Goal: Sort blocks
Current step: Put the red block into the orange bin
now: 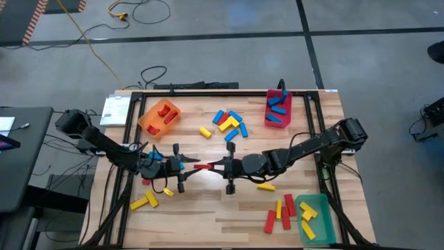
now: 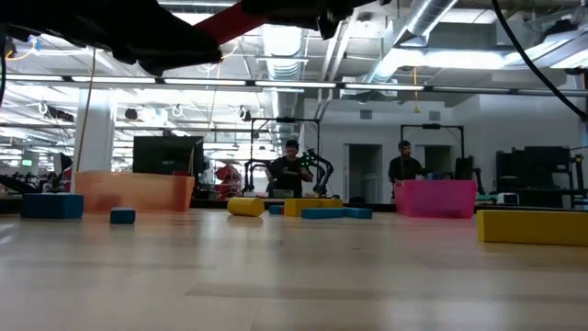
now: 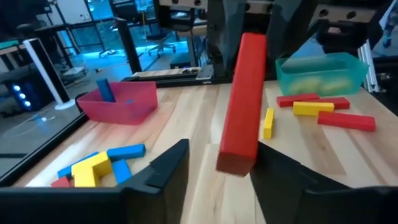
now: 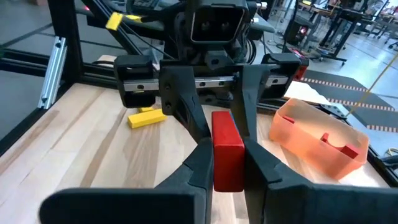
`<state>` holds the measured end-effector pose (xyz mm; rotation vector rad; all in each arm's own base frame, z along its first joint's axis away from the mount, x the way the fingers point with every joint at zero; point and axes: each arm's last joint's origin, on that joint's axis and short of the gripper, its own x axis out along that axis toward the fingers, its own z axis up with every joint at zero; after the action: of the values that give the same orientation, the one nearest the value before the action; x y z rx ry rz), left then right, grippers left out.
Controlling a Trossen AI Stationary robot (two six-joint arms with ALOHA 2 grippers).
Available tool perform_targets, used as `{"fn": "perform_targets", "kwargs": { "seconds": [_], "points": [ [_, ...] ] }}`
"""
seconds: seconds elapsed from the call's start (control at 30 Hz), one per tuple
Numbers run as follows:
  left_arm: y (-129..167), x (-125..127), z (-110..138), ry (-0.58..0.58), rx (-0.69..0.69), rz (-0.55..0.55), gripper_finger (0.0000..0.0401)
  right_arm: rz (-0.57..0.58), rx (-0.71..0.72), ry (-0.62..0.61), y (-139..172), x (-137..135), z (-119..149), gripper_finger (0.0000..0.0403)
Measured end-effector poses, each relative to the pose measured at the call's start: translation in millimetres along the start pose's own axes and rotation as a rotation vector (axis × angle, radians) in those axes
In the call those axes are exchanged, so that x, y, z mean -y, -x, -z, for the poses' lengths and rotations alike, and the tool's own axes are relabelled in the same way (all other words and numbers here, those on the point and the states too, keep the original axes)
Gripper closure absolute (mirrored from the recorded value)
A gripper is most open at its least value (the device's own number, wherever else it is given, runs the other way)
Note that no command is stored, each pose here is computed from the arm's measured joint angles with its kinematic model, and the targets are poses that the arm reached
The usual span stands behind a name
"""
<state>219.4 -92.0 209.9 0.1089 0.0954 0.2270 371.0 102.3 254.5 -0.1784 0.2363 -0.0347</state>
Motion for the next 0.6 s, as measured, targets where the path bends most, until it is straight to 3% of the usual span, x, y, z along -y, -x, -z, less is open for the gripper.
{"fn": "perform_targets", "kwargs": {
  "seconds": [0.27, 0.6],
  "points": [
    [0.0, 0.7, -1.8, -0.024, 0.016, 0.027, 0.0317, 0.0, -0.008, 0.003, -0.1, 0.2, 0.9, 0.0337],
    [0.1, 1.5, -1.4, -0.061, 0.016, 0.052, 0.0332, -0.003, -0.045, -0.006, -0.3, 0.7, 4.5, 0.0336]
  ]
}}
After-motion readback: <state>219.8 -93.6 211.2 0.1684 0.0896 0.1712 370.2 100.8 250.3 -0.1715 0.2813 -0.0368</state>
